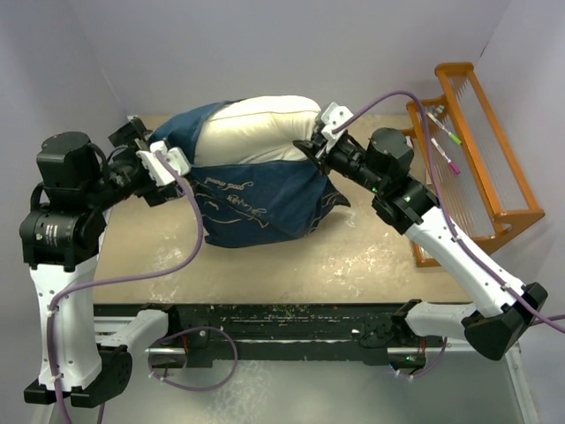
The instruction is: Remove the pillowcase from the pillow
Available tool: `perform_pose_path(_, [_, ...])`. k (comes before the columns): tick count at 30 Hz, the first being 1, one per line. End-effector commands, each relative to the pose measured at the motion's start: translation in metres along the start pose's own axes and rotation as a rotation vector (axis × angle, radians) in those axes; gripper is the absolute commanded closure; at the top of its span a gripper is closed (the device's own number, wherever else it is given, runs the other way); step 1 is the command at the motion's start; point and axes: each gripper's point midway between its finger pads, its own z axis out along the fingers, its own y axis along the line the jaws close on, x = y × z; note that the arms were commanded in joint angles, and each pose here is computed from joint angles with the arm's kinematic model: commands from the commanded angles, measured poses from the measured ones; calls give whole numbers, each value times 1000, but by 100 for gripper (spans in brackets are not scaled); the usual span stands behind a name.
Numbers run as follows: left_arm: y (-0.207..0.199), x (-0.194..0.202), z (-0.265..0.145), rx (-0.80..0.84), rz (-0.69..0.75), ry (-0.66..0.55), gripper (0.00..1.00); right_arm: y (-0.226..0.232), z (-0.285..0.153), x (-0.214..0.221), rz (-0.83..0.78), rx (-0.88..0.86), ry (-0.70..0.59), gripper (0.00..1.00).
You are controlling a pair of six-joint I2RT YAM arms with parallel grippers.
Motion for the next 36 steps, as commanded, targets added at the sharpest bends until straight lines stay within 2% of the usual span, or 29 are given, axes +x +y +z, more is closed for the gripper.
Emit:
perform_pose_path(1, [43,14,16,-158,87,56,0,-7,-24,-79,-88,12,-251,100])
perform_pose_path(5, [46,28,28,-160,82,90,4,-7,-27,-80,-76,24,-259,100])
perform_pose_path(7, [40,34,34,-138,69,96,11,-7,-30,-84,-66,24,-273,100])
perform_pose_path(8, [37,37,37,-127,55,98,19,-8,-31,-87,-58,25,-282,100])
perform_pose_path(12, [29,45,43,-112,-17,104,74,-10,-36,-99,-25,41,-314,100])
perform_pose_path(14, [31,53,45,-143,-63,122,90,-16,-38,-102,-3,71,-324,100])
perform_pose_path(15, [35,58,46,-171,-91,130,93,-17,-41,-106,8,81,-342,100])
perform_pose_path(19, [25,92,49,-181,-250,179,100,-17,-50,-112,69,85,-411,100])
perform_pose_path(24, [-1,130,48,-117,-429,198,100,-24,-58,-110,136,94,-449,100])
perform_pose_path(31, [-34,124,48,13,-500,131,99,-35,-63,-113,167,124,-472,100])
perform_pose_path(36, [-57,136,49,91,-514,165,96,-47,-66,-110,201,185,-477,100])
